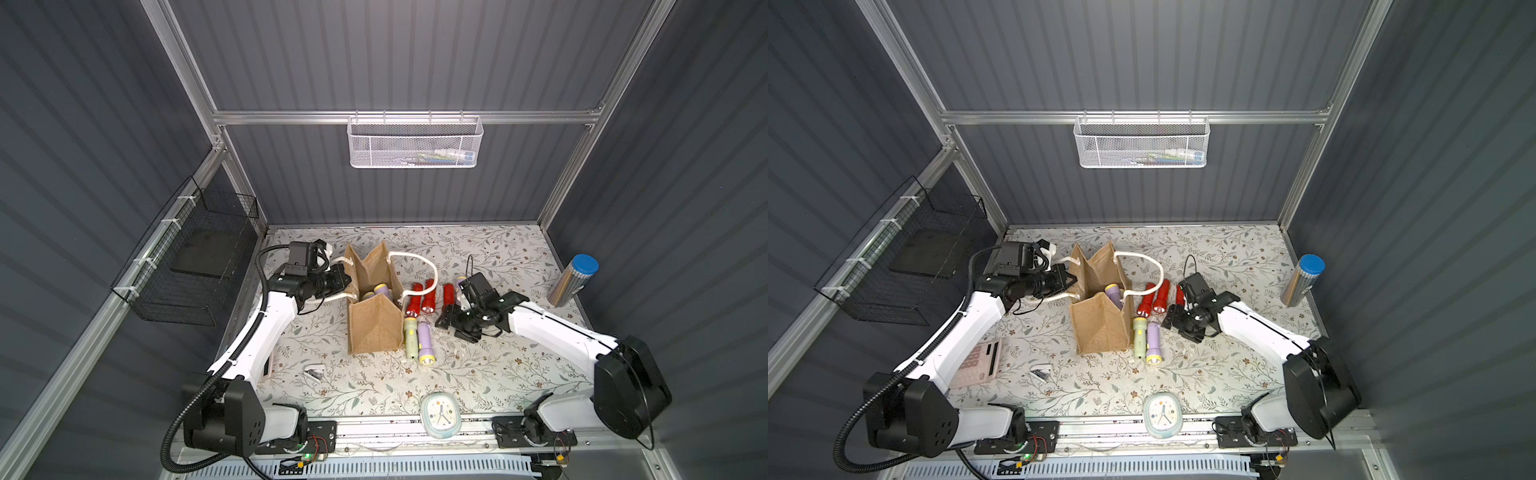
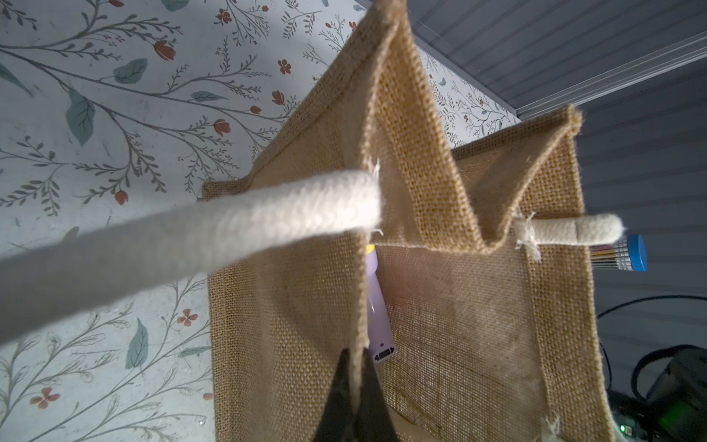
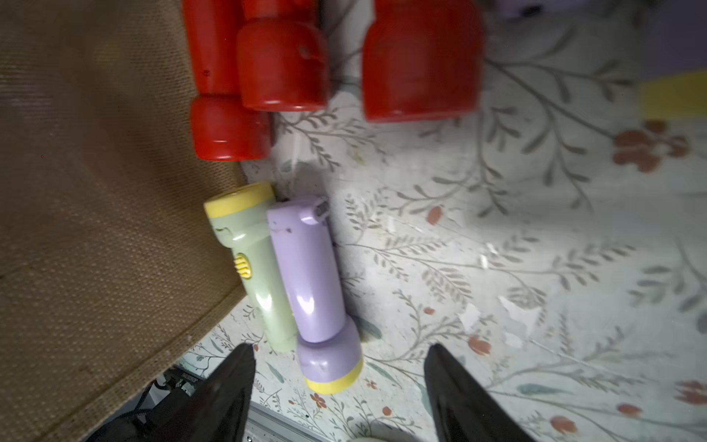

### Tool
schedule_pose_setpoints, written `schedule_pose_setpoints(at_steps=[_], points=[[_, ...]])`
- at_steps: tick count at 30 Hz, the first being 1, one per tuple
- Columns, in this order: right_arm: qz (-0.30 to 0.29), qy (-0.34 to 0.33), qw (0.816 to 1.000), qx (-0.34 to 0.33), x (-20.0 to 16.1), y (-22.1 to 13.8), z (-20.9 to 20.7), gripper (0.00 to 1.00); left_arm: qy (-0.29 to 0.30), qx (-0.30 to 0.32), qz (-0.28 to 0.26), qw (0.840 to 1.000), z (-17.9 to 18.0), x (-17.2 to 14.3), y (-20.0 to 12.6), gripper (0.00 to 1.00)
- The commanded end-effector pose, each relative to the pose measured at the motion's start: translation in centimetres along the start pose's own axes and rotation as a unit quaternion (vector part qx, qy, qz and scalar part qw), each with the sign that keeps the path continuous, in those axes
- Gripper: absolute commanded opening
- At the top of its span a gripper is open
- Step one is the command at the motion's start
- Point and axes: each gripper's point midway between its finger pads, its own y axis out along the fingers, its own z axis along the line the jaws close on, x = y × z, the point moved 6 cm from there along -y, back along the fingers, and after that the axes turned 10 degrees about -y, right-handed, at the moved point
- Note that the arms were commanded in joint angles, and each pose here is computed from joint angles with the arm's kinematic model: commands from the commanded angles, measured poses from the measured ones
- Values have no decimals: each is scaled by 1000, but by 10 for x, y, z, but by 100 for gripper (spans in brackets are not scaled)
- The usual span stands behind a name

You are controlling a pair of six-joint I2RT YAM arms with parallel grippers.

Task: Put the flashlights into the tote bags
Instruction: Pick up the flashlight from the center of the board.

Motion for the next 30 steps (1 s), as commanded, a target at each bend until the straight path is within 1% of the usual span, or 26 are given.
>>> schedule_pose_setpoints(at_steps=[1,4,6,9,17,21,23,30], points=[[-10,-28,1000,9,17,-1,23,69,-1,3,-9,1000,1,1,-8,0],[3,-33,999,12,26,7,32,61,-1,3,-9,1000,2,0,-8,0],[18,-35,999,11,28,14,35,59,1,4,-10,1000,2,-1,-8,0],[35,-37,999,-4,26,24,36,58,0,6,-8,1000,4,-1,-7,0],[68,-26,996,-48,12,43,16,54,2,8,-5,1000,4,0,-4,0],[85,-40,994,-58,7,54,16,53,2,8,-6,1000,4,1,-4,0],[93,-51,992,-62,4,60,20,51,1,8,-5,1000,4,1,-4,0],[107,-67,986,-105,1,69,14,50,1,11,-6,1000,4,1,-5,0]])
